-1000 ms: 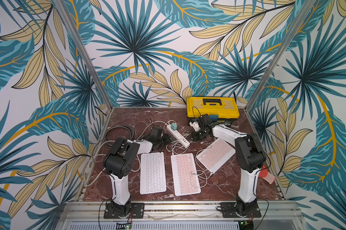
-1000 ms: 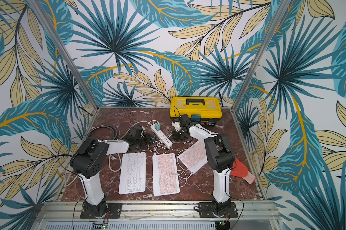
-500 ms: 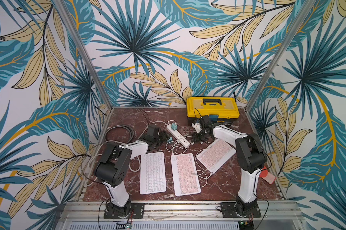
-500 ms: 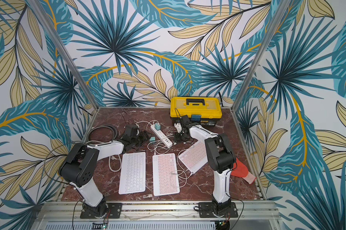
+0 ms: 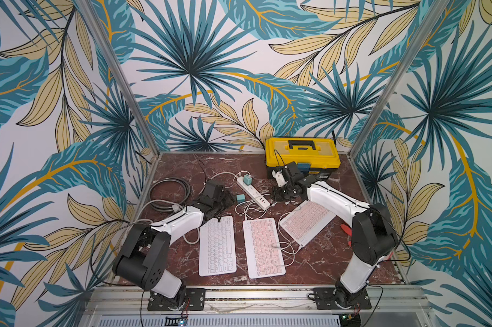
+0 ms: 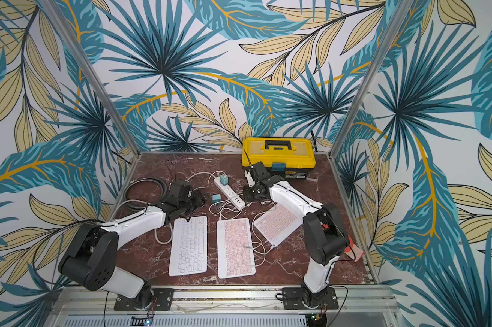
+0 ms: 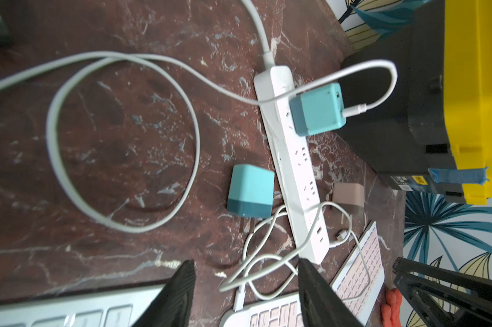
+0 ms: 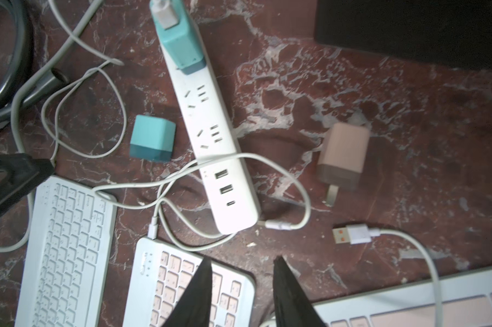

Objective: Unplug the wireless keyboard
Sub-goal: Place the plug at the center of the board, then remove the power cord from the keyboard.

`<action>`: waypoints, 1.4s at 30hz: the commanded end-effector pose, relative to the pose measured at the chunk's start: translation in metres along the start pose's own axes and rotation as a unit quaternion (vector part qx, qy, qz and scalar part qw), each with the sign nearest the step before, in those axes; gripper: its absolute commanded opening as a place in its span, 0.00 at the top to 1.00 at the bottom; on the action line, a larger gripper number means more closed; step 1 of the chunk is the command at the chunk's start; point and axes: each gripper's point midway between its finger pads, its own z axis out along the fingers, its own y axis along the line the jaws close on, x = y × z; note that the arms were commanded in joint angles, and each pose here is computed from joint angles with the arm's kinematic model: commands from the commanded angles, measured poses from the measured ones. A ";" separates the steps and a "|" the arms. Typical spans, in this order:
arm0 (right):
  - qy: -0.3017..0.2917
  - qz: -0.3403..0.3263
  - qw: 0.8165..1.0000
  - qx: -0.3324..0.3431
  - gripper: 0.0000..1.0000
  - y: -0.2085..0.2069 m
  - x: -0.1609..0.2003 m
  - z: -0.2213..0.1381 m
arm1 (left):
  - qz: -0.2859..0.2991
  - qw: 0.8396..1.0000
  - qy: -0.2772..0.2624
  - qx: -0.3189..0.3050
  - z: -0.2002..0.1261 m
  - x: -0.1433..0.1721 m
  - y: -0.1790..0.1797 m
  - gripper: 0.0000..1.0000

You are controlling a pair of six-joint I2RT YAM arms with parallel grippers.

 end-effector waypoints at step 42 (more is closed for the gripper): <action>0.119 0.060 0.983 0.123 0.67 0.096 0.070 0.088 | 0.116 0.984 0.117 0.063 -0.050 0.107 0.033 0.45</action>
